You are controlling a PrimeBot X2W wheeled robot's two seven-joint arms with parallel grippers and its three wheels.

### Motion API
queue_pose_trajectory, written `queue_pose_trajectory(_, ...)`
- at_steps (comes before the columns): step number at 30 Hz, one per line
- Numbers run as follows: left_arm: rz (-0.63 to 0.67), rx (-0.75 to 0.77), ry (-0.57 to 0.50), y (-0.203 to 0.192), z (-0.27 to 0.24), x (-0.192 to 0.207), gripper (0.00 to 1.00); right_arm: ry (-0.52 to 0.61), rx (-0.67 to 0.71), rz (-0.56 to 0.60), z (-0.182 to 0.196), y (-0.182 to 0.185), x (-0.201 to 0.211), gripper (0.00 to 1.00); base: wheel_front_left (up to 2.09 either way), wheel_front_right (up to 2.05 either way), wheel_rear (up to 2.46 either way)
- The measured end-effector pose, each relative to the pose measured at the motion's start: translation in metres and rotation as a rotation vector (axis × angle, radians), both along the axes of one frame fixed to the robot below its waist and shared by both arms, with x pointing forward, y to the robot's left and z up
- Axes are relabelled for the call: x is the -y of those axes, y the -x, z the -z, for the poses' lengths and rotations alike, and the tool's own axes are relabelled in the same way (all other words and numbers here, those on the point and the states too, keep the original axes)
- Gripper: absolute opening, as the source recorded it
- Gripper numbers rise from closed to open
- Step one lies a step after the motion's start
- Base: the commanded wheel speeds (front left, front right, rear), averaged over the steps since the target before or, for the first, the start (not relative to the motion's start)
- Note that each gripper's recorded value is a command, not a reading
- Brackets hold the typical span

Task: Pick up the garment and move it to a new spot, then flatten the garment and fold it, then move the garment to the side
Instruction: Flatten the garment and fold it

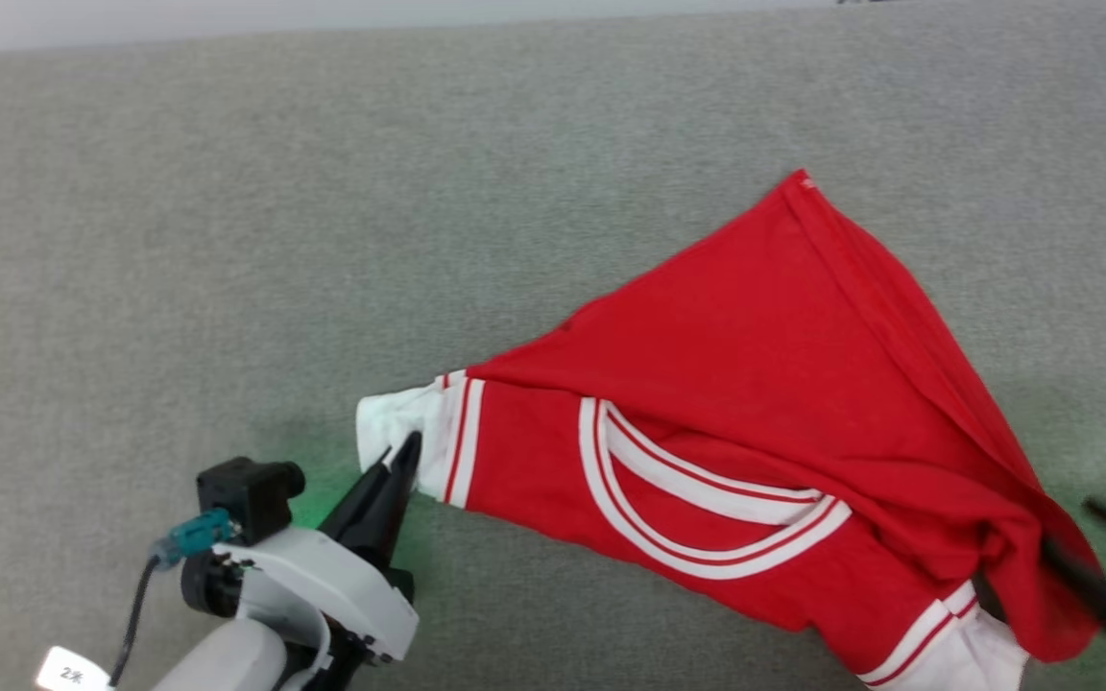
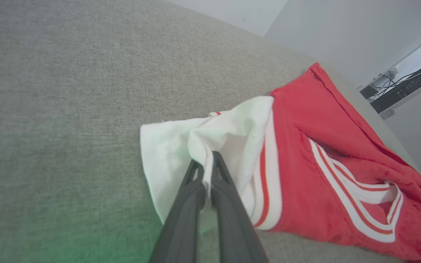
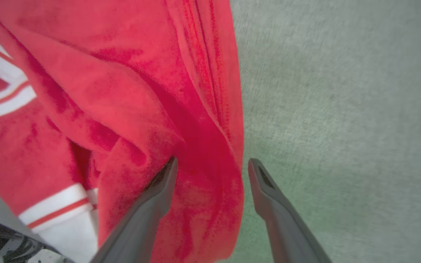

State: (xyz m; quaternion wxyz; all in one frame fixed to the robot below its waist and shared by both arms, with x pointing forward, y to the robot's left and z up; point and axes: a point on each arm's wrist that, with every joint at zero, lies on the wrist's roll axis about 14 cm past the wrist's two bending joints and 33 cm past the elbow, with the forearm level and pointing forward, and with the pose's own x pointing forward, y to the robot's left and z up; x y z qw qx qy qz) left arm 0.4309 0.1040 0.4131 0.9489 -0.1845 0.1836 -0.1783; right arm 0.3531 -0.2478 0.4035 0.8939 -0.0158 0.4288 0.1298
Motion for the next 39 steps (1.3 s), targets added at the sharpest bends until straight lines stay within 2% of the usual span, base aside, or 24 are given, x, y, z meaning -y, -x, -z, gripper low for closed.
queue_pose_trajectory(7,-0.014,0.017,0.006,0.004,-0.005,-0.001,0.0,0.085,0.182,-0.079,-0.069,-0.064,-0.001,1.0,0.0,0.0,0.0)
queue_pose_trajectory(12,-0.024,0.032,0.012,0.001,-0.009,-0.003,0.0,0.093,0.265,-0.151,-0.095,-0.118,-0.028,1.0,0.0,0.0,0.0)
queue_pose_trajectory(16,-0.027,0.038,0.02,-0.004,-0.009,-0.002,0.0,0.109,0.237,-0.224,-0.085,-0.154,-0.054,1.0,0.0,0.0,0.0)
queue_pose_trajectory(21,-0.029,0.034,0.026,-0.008,-0.003,-0.001,0.0,0.16,0.167,-0.26,-0.057,-0.195,-0.068,1.0,0.0,0.0,0.0)
queue_pose_trajectory(29,-0.061,0.008,0.024,-0.006,0.01,-0.009,0.0,0.187,0.013,-0.345,0.006,-0.214,-0.093,1.0,0.0,0.0,0.0)
queue_pose_trajectory(30,-0.068,0.006,0.024,-0.006,0.011,-0.011,0.0,0.191,0.001,-0.354,0.01,-0.216,-0.095,0.83,0.0,0.0,0.0)
queue_pose_trajectory(31,-0.076,0.002,0.022,-0.006,0.013,-0.013,0.0,0.192,-0.008,-0.362,0.014,-0.217,-0.097,0.42,0.0,0.0,0.0)
queue_pose_trajectory(32,-0.084,0.001,0.023,-0.006,0.015,-0.015,0.0,0.186,-0.019,-0.365,0.017,-0.218,-0.098,0.11,0.0,0.0,0.0)
queue_pose_trajectory(33,-0.09,0.0,0.027,-0.006,0.016,-0.017,0.0,0.176,-0.02,-0.367,0.019,-0.22,-0.101,0.0,0.0,0.0,0.0)
queue_pose_trajectory(39,-0.114,0.015,0.02,-0.01,0.014,-0.027,0.0,0.11,0.052,-0.344,0.015,-0.23,-0.109,0.0,0.0,0.0,0.0)
